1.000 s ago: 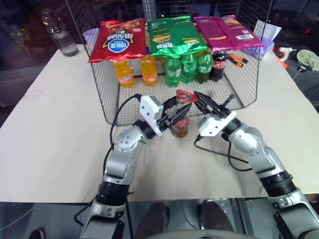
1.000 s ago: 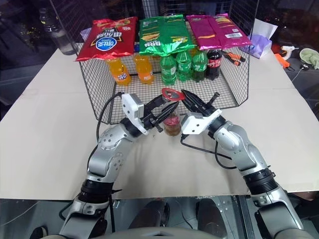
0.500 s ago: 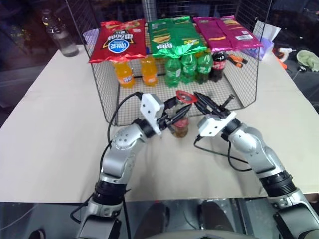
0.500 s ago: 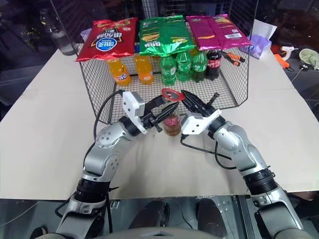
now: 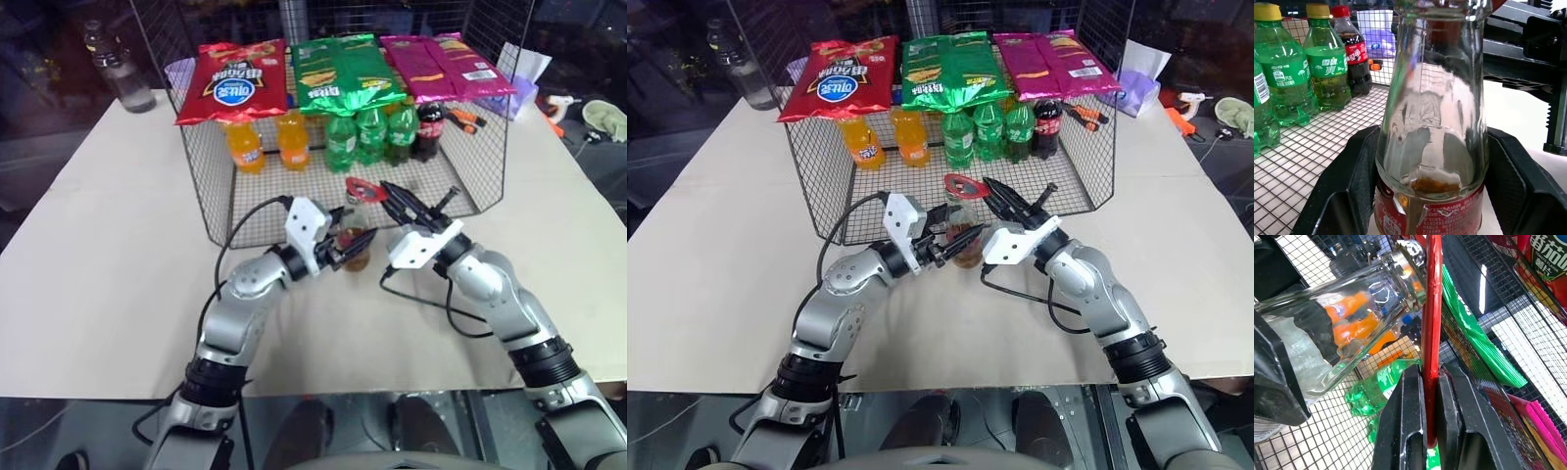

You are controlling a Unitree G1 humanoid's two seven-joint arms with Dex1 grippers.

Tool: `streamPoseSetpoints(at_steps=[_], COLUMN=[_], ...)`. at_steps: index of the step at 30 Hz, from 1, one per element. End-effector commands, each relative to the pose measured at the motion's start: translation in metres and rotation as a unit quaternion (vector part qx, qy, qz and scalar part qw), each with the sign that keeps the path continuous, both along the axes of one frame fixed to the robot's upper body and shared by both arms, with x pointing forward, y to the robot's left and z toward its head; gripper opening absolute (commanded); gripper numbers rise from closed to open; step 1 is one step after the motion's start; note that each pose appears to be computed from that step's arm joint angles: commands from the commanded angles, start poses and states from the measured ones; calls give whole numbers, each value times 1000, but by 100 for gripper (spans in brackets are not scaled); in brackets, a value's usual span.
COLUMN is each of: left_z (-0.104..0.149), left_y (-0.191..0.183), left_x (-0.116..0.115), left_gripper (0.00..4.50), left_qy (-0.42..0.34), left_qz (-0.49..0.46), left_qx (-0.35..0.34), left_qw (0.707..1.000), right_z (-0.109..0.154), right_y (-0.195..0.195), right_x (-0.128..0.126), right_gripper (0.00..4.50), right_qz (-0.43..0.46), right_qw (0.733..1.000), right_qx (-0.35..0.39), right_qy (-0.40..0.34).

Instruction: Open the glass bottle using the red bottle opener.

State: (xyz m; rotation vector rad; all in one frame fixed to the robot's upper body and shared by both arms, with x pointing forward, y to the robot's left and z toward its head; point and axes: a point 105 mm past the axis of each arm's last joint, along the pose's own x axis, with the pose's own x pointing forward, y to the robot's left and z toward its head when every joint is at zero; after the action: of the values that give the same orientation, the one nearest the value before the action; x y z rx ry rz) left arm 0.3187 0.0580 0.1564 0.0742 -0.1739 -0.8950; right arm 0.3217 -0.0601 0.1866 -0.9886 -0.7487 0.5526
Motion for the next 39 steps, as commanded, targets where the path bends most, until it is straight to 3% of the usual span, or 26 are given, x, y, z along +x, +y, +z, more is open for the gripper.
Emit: streamPoseSetpoints(at_steps=[1,24,28,31,39], left_z=[24,34,35,35,27], left_y=[0,-2,-5,-7,-4], left_x=[-2,-6,-6,-5,-3], left_gripper=[312,312,203,168,166], left_qy=[-38,-35,-34,-34,-20], left_qz=[-2,-8,-10,-12,-6], left_qx=[-19,-15,-21,-20,-12], left_qw=[999,999,999,999,1000], right_z=[-5,-7,-7,-7,-6], right_y=[1,2,2,2,3], right_x=[1,1,1,1,0], right_gripper=[0,0,0,0,0], right_qz=[-1,0,0,0,2], right_qw=[1000,1000,1000,1000,1000], right_qx=[-9,-6,-7,-8,-20], right_qy=[7,9,8,7,-1])
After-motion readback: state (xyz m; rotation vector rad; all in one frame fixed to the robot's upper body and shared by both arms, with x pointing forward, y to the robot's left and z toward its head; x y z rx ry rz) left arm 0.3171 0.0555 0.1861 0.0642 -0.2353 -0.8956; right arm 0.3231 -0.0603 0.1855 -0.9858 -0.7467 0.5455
